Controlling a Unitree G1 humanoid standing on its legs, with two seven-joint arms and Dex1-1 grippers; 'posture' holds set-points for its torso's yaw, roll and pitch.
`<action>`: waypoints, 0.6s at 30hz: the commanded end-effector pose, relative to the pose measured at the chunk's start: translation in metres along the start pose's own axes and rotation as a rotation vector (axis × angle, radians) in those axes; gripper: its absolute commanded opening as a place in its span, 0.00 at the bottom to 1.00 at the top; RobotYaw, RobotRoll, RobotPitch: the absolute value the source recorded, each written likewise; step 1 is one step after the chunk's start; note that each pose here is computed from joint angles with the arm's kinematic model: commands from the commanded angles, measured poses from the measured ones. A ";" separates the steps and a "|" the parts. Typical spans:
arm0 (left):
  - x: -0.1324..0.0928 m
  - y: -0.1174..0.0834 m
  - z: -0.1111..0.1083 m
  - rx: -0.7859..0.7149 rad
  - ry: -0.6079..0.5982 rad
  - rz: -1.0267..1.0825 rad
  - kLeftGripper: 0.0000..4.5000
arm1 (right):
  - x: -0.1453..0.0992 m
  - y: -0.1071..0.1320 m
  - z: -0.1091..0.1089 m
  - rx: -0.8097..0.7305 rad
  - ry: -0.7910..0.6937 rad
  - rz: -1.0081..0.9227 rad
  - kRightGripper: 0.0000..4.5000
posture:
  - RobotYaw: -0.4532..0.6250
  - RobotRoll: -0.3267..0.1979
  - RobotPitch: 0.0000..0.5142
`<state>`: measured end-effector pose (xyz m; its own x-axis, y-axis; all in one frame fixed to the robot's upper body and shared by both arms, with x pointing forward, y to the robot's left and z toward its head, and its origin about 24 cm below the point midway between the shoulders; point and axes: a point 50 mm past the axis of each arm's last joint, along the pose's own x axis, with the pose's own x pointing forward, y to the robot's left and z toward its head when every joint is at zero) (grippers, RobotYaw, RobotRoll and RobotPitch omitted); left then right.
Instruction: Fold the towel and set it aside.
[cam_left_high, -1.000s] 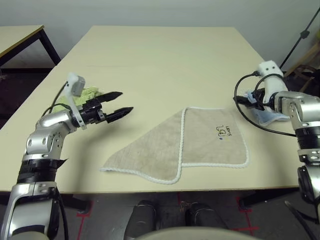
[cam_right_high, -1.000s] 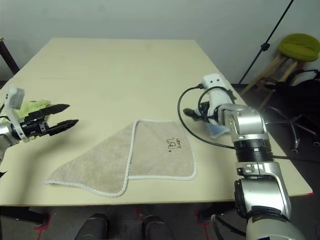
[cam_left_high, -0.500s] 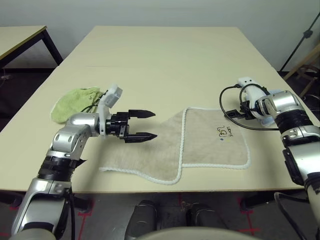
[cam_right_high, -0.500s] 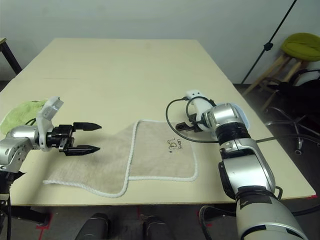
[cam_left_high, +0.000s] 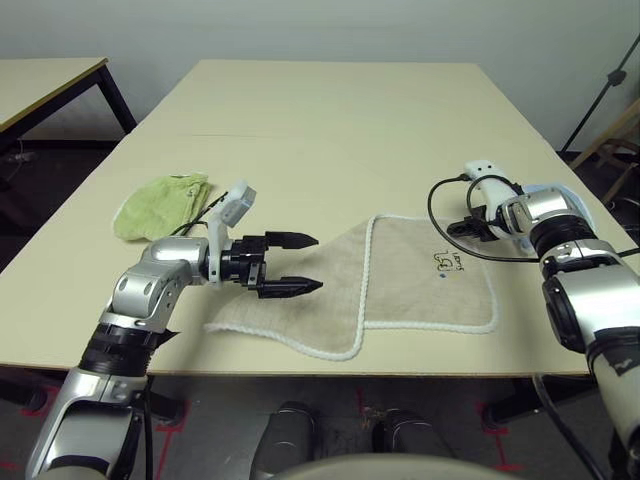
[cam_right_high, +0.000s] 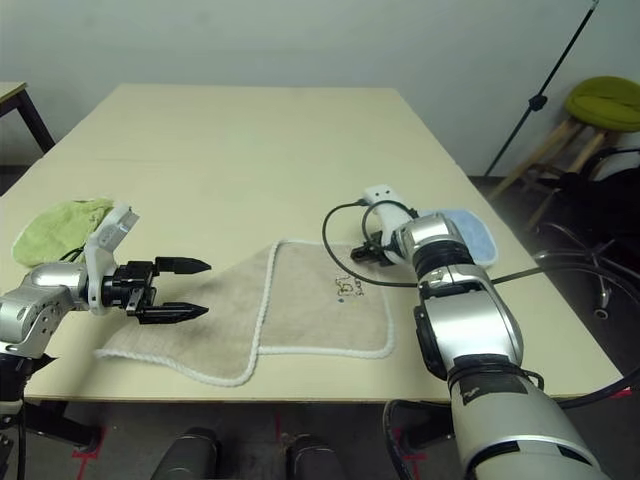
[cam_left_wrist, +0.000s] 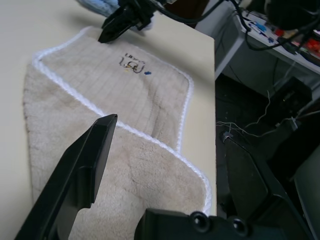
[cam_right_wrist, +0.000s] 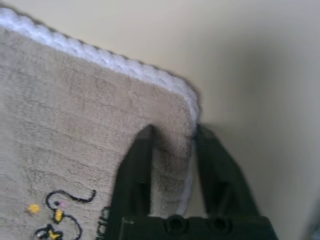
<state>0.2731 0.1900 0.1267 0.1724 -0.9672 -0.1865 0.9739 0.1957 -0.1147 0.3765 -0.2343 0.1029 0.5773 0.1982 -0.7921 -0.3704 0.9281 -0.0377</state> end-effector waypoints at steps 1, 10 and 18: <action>0.009 0.002 0.009 0.019 0.014 0.033 1.00 | -0.013 0.003 0.028 -0.034 -0.096 -0.002 0.07 | 0.57 0.62 0.05; 0.030 -0.002 0.016 0.029 0.001 0.041 1.00 | -0.061 0.024 0.107 -0.235 -0.439 -0.011 0.01 | 0.56 0.62 0.06; 0.053 0.008 0.011 -0.006 0.151 0.161 1.00 | -0.087 0.044 0.151 -0.307 -0.650 -0.093 0.01 | 0.57 0.62 0.07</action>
<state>0.2891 0.1448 0.1311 0.2831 -0.9140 -0.2905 0.9430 0.3206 -0.0897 0.4176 -0.1658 0.2551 0.8786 0.3723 -0.2992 -0.4590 0.8312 -0.3138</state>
